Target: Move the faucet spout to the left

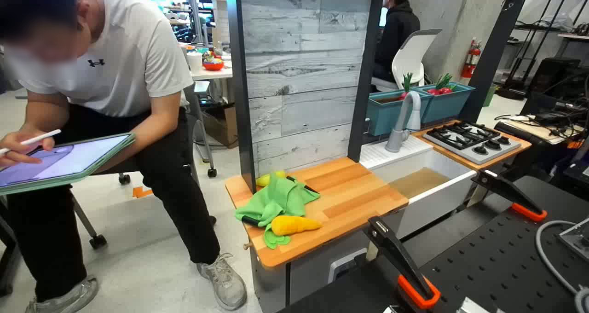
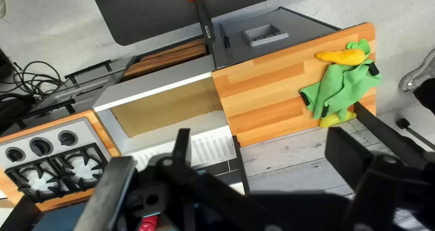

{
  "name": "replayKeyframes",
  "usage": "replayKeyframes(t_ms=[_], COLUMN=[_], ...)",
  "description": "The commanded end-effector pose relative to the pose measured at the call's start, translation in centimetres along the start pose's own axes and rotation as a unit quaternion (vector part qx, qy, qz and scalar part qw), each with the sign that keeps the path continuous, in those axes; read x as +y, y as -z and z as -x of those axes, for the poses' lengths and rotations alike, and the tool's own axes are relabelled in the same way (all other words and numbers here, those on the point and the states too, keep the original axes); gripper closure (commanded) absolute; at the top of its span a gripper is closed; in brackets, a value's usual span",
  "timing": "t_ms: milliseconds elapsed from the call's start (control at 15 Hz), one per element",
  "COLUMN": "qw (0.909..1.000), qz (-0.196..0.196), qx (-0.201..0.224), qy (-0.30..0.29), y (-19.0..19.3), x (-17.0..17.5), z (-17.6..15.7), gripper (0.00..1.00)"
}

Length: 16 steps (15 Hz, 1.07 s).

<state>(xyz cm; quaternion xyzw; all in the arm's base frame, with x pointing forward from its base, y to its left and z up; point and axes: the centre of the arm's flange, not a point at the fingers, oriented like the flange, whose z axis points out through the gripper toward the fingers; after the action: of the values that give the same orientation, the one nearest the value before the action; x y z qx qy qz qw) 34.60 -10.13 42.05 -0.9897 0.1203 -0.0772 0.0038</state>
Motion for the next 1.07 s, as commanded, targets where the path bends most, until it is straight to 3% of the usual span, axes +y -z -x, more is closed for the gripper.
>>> replayKeyframes(t_ms=[0, 600, 1000], qw=[1.0000, 0.9990, 0.9965], qz=[0.000, 0.021, 0.037], qx=[0.000, -0.024, -0.043], qy=[0.000, -0.033, -0.062], y=[0.0, -7.3, -13.5], x=[0.0, 2.0, 3.5], z=[0.0, -5.5, -12.8], gripper=[0.00, 0.00, 0.00])
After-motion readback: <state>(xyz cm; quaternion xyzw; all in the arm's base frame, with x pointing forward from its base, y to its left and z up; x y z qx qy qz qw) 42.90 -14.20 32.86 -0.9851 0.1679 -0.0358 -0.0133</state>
